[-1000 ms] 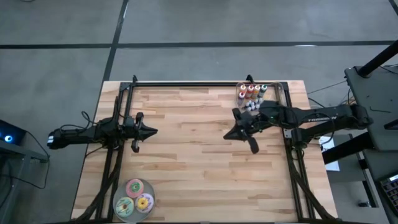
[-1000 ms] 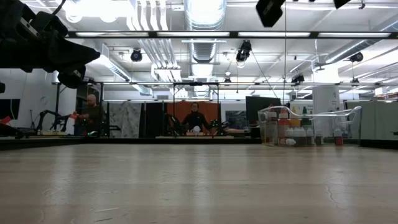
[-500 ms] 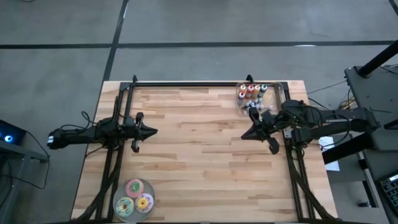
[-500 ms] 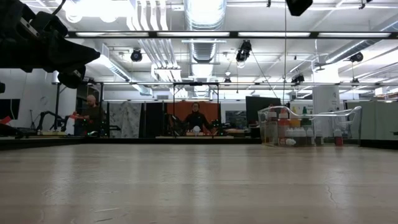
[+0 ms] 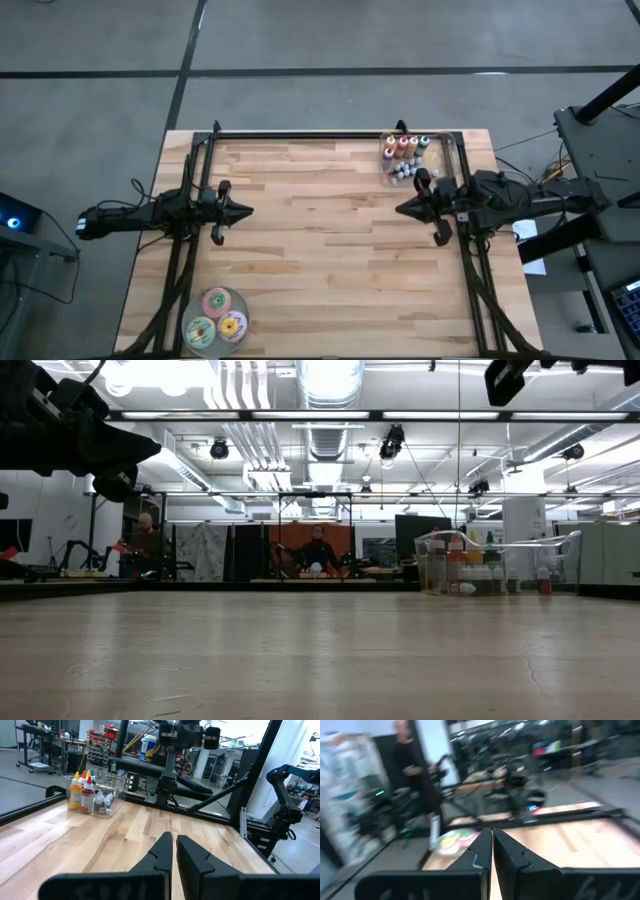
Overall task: Pick & Place food coloring
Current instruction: Return to Home Position
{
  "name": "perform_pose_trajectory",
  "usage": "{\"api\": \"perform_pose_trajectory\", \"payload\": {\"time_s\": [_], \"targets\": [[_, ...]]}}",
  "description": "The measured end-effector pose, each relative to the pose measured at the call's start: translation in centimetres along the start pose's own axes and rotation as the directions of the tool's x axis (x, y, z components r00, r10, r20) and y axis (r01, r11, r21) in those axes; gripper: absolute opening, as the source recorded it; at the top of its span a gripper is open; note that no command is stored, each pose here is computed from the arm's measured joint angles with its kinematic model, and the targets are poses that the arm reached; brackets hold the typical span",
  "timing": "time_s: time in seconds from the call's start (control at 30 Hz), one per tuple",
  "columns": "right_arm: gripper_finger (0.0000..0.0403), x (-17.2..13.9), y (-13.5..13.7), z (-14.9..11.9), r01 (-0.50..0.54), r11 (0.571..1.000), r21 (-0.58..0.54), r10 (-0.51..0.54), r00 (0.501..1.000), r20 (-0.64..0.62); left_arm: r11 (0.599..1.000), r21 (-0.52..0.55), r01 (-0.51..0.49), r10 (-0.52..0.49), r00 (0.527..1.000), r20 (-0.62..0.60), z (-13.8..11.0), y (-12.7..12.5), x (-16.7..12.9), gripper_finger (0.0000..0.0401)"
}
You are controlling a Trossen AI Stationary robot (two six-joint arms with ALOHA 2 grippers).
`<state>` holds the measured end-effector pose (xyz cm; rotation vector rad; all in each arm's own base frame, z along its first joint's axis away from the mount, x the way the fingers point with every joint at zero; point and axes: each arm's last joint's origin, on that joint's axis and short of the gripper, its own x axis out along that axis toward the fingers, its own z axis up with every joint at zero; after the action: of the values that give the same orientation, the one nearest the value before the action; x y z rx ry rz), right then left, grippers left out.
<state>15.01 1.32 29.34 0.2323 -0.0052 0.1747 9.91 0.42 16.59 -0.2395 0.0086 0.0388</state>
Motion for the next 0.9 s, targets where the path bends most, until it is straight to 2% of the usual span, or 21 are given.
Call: {"api": "perform_pose_trajectory", "payload": {"time_s": [0.13,0.9], "targets": [[0.0009,-0.2,-0.2,-1.3,0.078,0.997,-0.002,-0.078,0.997,0.028,1.000,0.000,0.000,0.000,1.000,0.000,0.0,0.0,0.0,0.0000],[0.0009,-2.5,-1.3,-6.5,0.062,0.998,-0.004,-0.062,0.995,0.076,1.000,0.000,0.000,0.000,1.000,0.000,0.0,0.0,0.0,0.0000]]}}
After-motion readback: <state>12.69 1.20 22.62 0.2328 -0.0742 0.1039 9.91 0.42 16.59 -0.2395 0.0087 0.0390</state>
